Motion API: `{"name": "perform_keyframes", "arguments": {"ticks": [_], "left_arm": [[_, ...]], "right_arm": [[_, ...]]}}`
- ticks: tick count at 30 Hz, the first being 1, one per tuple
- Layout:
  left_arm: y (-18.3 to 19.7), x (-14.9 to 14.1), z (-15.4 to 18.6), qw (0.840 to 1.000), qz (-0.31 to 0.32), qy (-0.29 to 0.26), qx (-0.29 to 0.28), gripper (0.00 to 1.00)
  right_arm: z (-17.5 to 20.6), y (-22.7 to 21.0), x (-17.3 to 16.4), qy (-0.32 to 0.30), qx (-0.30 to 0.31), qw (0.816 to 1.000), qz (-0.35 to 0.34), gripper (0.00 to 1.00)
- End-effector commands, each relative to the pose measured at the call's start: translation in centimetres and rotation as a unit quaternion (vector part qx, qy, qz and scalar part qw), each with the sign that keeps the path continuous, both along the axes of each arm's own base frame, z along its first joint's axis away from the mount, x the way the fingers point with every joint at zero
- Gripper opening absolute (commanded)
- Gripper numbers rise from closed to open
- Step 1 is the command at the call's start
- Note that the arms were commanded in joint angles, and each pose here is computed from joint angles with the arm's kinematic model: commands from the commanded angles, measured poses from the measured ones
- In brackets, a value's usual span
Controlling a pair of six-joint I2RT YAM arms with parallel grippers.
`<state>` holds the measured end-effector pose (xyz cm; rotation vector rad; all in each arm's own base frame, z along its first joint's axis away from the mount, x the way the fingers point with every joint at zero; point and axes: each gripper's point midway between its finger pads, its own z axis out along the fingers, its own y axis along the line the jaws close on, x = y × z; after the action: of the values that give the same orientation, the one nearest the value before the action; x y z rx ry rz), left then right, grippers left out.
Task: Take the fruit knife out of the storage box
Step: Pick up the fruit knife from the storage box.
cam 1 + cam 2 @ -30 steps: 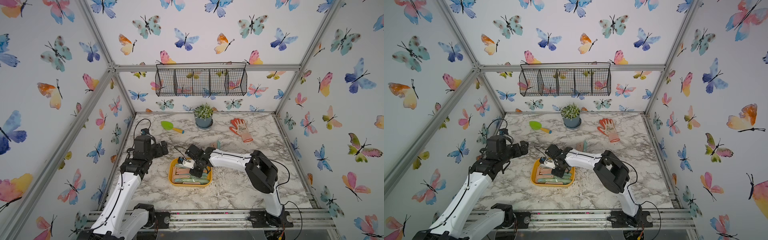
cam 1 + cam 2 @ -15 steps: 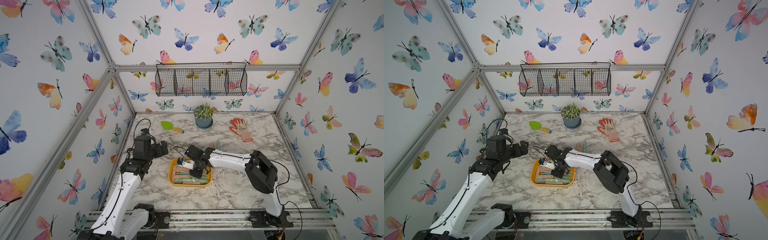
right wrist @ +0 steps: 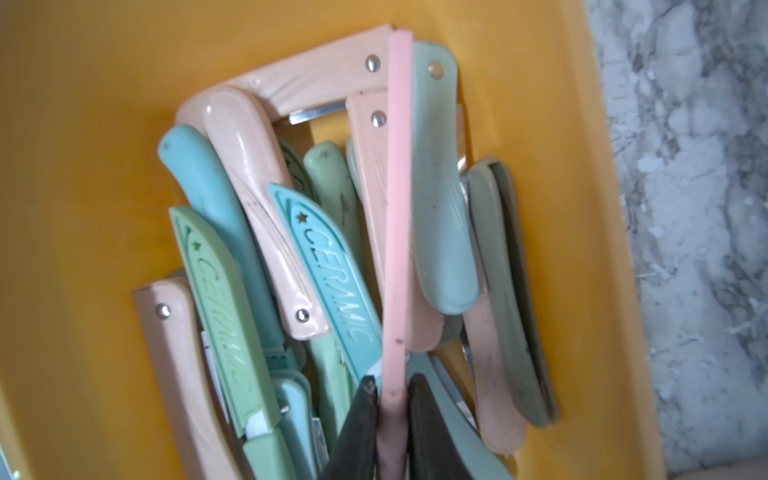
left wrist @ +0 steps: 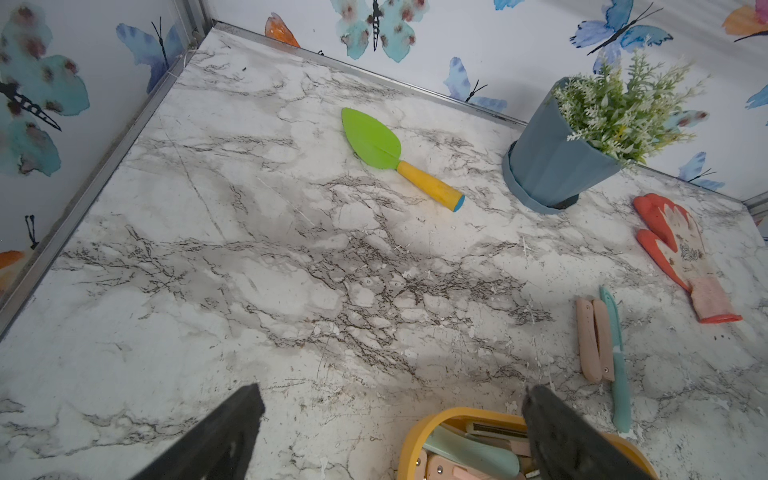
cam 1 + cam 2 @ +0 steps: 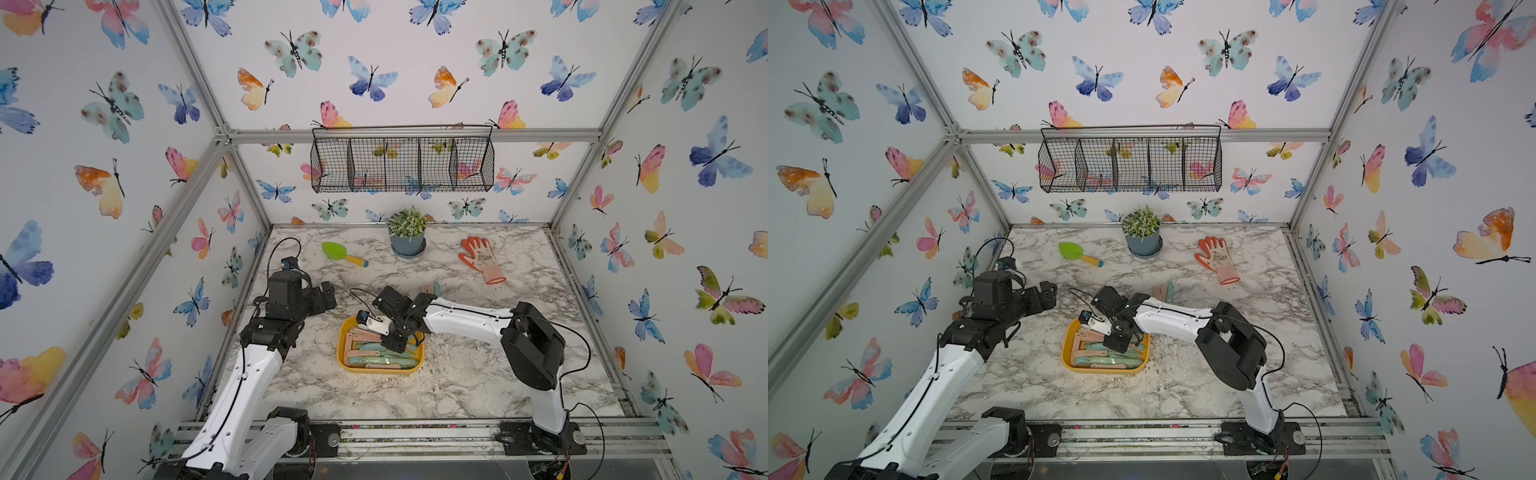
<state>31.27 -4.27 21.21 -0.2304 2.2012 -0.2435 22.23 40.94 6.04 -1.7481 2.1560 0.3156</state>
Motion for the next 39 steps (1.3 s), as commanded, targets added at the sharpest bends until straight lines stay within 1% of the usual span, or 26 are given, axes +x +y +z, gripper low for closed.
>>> {"name": "perform_keyframes", "arguments": {"ticks": [1,7,12,18,22,28,31,35,37,39], "left_arm": [[0.3,0.2,2.1,1.0,0.011,-0.021,-0.002,0.99],[0.2,1.0,4.4,0.999,0.004,-0.041,0.011,0.98],[-0.5,1.1,3.7,0.999,-0.017,-0.049,0.004,0.98],[-1.0,0.4,3.0,0.998,-0.035,-0.054,0.001,0.98],[-1.4,0.1,2.9,0.997,-0.046,-0.057,-0.008,0.98],[-1.8,0.2,2.3,0.997,-0.055,-0.048,-0.011,0.98],[-1.9,0.2,2.3,0.997,-0.057,-0.047,-0.012,0.98],[-1.7,0.2,2.2,0.997,-0.054,-0.047,-0.011,0.98],[-1.7,0.2,2.3,0.997,-0.053,-0.048,-0.011,0.98],[-1.7,0.2,2.3,0.997,-0.052,-0.047,-0.011,0.98]], "right_arm": [[2.1,0.1,-0.2,-0.008,0.026,1.0,-0.006,0.15],[4.1,-0.2,0.3,0.003,0.07,0.997,-0.029,0.15],[7.1,-0.9,1.7,0.011,0.132,0.989,-0.063,0.15],[10.3,-3.9,5.0,0.015,0.202,0.97,-0.131,0.15],[11.5,-7.1,7.6,0.018,0.242,0.951,-0.192,0.15],[11.3,-12.4,10.9,0.026,0.278,0.917,-0.284,0.15],[10.4,-14.7,12.1,0.046,0.297,0.897,-0.326,0.15],[8.5,-17.5,13.3,0.094,0.331,0.859,-0.379,0.14],[7.4,-18.4,13.6,0.118,0.341,0.845,-0.395,0.14],[6.4,-18.8,13.7,0.139,0.347,0.835,-0.405,0.14]]}}
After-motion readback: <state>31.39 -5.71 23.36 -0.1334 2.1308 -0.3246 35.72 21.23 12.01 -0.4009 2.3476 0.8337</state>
